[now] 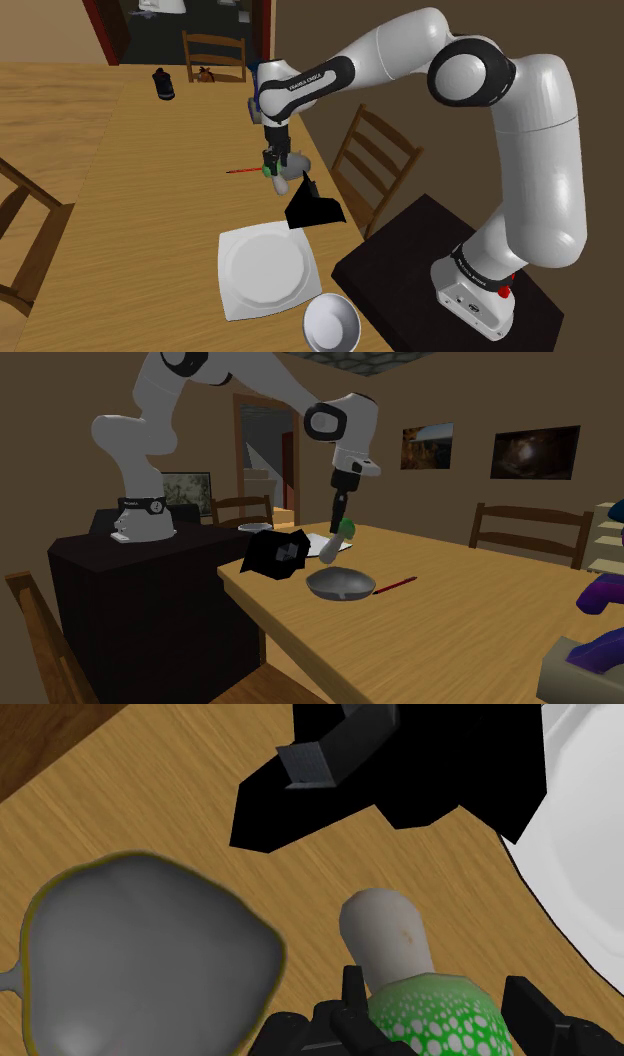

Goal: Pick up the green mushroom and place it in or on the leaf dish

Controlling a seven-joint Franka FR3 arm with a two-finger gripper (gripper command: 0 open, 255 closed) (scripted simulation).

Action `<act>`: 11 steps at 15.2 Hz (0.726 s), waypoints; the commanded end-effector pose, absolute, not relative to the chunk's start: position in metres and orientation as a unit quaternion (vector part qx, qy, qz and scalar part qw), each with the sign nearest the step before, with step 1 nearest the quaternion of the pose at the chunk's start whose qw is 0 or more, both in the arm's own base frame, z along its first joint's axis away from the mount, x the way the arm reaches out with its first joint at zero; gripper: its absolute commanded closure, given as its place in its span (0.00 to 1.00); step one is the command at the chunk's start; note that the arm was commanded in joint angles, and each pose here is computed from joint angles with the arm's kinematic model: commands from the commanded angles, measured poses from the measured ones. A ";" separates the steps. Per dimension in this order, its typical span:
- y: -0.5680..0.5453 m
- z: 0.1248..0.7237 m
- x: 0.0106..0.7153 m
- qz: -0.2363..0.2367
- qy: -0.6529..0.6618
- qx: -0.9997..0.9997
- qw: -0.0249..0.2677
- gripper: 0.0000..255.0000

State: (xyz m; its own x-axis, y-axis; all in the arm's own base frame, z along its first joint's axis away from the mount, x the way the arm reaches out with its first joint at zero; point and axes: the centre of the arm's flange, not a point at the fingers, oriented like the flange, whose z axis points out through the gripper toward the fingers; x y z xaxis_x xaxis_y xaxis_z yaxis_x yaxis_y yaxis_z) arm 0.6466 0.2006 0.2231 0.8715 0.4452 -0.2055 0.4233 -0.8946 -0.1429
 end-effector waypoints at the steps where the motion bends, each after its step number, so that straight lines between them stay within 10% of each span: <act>1: 0.202 0.234 0.647 0.117 -0.225 -0.966 0.047 1.00; 11: 0.202 0.287 0.647 0.117 -0.225 -0.966 0.047 1.00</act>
State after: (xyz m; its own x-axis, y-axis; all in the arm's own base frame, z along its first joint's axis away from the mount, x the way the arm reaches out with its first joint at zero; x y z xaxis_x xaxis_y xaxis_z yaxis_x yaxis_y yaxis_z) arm 0.6471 0.2010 0.2811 0.8715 0.4453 -0.2054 0.4234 -0.8946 -0.1431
